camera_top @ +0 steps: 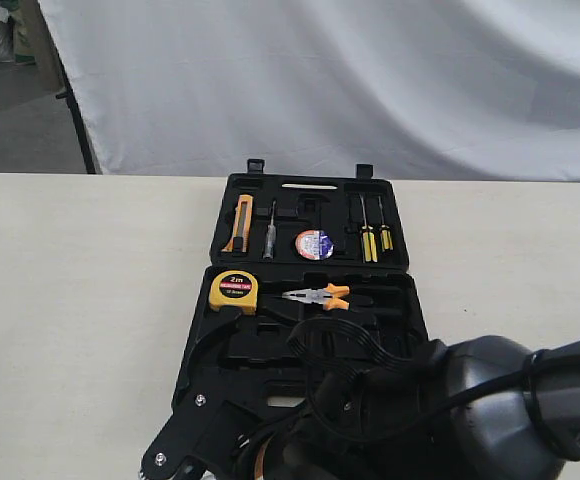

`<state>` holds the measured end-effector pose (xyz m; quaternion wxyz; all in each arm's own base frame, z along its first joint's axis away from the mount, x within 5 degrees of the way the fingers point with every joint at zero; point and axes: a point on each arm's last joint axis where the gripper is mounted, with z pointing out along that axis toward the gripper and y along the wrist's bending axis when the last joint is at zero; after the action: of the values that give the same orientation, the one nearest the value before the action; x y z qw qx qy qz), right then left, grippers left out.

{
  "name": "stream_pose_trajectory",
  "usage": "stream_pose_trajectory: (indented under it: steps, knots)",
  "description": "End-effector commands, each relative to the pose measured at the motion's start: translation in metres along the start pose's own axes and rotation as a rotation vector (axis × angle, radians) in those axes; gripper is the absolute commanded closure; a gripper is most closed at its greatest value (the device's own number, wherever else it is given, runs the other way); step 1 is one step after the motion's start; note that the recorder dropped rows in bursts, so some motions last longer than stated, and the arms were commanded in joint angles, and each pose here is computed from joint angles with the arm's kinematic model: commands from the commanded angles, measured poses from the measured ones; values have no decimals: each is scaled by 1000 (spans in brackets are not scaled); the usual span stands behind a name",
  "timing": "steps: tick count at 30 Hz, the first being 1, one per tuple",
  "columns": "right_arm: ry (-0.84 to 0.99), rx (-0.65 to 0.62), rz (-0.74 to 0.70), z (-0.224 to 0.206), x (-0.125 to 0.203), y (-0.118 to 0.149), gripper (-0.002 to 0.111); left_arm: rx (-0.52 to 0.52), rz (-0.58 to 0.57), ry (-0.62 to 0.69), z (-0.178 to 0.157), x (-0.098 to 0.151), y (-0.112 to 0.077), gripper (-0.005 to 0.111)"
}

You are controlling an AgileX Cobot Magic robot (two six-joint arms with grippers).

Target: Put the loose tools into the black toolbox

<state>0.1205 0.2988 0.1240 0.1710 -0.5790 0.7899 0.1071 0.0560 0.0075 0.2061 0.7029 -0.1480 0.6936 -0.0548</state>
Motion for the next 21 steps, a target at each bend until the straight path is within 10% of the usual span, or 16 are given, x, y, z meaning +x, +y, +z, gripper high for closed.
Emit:
stream_pose_trajectory:
  steps: [1,12,21]
  knots:
    - [-1,2,36,-1,-4,0,108,-21,0,-20,0,-2,1,106]
    - [42,2,41,-14,-26,-2,41,-21,0,-20,0,-2,1,106]
    - [91,2,23,1,-29,-3,40,-21,0,-20,0,-2,1,106]
